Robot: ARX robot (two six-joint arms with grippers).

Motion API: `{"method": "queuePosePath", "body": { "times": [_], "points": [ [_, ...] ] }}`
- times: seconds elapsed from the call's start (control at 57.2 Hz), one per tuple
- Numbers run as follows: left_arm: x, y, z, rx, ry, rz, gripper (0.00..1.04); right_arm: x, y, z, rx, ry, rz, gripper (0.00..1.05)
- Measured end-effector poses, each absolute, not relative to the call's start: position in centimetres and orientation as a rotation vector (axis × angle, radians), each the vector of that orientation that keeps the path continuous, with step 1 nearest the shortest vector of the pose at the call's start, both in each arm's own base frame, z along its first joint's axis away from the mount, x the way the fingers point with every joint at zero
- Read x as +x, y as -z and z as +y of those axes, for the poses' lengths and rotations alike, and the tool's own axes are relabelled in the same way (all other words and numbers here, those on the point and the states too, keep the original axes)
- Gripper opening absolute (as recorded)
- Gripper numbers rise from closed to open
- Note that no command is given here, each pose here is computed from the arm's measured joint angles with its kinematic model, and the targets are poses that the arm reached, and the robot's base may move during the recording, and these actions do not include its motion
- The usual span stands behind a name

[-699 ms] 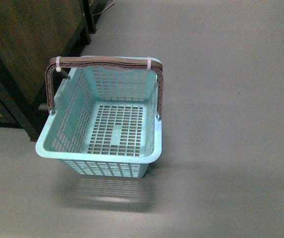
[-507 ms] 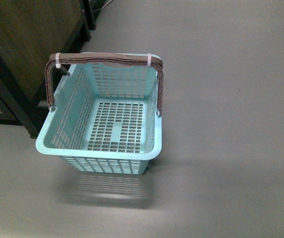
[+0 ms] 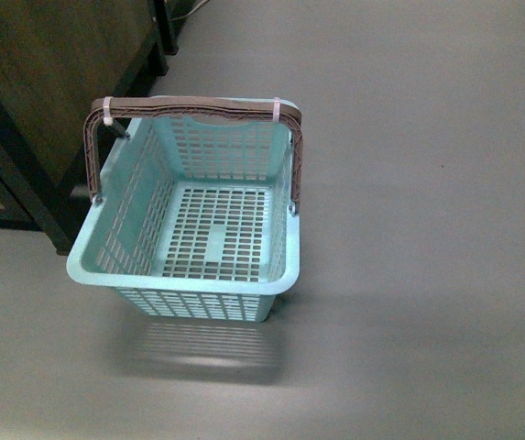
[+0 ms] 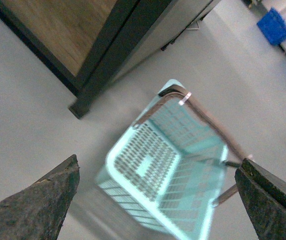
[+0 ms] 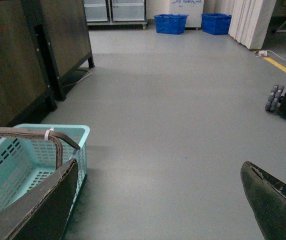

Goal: Pick mango and avocado into basket

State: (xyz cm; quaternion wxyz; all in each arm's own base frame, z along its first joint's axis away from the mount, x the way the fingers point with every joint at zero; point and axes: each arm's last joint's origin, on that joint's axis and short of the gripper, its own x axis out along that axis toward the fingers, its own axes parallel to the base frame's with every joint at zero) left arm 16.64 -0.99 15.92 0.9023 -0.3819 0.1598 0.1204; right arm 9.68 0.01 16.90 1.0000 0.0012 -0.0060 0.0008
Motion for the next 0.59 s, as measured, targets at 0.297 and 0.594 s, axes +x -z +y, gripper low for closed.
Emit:
{"method": "queuePosePath", "body": {
  "times": [0.297,0.594],
  "points": [
    [32.3,-11.2,-5.2,-1.317,-0.279,0.372,0.96,9.7,-16.9,0.0,0.002,-0.002,-0.012,0.96],
    [43.5,-4.9,-12.3,-1.506,-0.221,0.373,0.96,9.7,-16.9,0.0,0.002,-0.002,-0.012,0.96]
  ]
}}
